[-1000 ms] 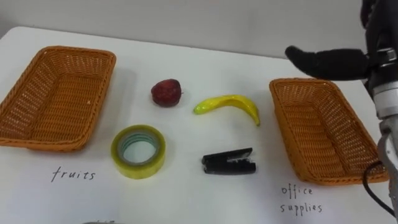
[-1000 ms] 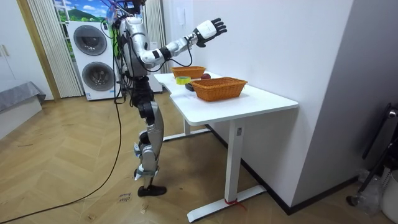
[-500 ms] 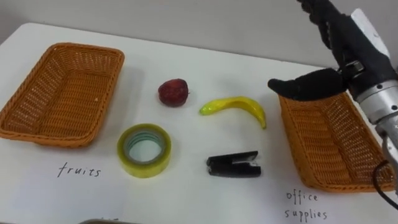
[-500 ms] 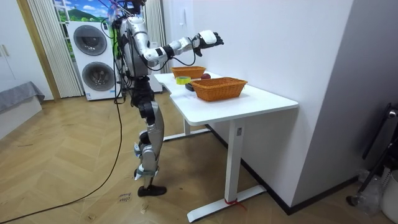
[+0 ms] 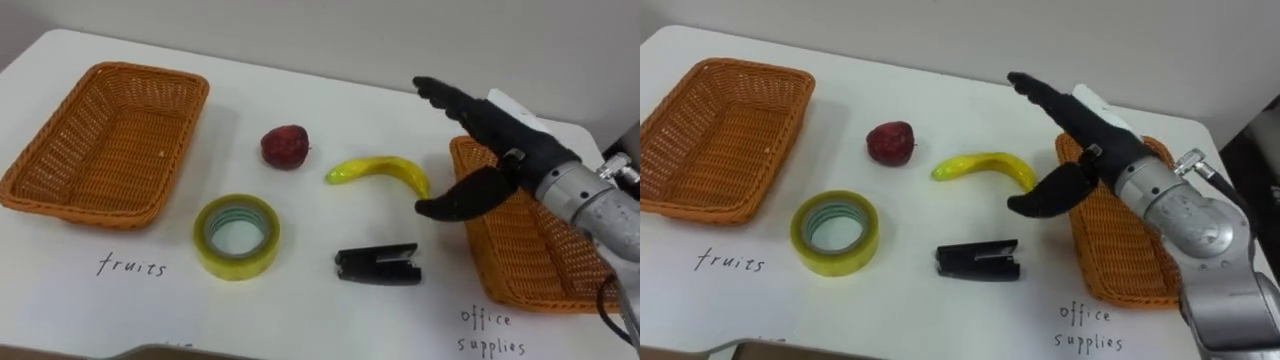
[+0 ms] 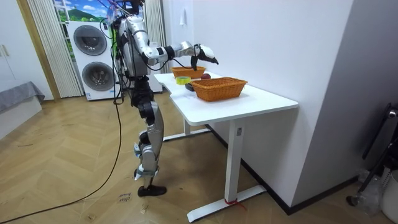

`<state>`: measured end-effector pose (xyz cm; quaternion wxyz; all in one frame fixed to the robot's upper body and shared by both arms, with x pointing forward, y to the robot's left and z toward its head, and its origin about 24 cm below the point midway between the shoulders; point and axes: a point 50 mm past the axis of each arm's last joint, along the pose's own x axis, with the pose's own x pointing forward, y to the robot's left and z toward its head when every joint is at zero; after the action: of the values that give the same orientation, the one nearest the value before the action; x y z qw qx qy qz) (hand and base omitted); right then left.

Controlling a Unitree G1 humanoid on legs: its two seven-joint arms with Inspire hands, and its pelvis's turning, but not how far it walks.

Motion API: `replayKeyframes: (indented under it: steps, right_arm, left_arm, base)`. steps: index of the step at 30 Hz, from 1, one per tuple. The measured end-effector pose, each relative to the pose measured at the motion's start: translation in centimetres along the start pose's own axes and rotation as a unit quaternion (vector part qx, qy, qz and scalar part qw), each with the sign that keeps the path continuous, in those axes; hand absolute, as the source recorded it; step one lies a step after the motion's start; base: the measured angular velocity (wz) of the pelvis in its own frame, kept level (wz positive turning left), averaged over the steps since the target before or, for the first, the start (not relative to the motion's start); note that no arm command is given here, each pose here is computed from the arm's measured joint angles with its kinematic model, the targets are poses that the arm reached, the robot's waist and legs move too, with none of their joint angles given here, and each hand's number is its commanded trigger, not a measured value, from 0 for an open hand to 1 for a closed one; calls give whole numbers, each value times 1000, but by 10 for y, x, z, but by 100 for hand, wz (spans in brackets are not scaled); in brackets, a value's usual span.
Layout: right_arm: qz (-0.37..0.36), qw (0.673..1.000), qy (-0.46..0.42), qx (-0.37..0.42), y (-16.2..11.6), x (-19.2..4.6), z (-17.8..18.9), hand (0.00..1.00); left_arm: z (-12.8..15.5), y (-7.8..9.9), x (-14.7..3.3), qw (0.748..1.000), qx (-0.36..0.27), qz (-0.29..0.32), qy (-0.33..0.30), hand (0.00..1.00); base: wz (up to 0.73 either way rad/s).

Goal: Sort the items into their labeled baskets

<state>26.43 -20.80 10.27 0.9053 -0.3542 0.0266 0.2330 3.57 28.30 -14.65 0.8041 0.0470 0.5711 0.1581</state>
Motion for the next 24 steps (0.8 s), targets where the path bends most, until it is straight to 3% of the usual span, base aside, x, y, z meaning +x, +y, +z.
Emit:
replayKeyframes:
  steps: [24]
  right_arm:
    - [129, 991, 24, -6, 20, 2, -4, 0]
  left_arm:
    - [7, -2, 3, 999, 34, -8, 3, 0]
  base:
    - [1]
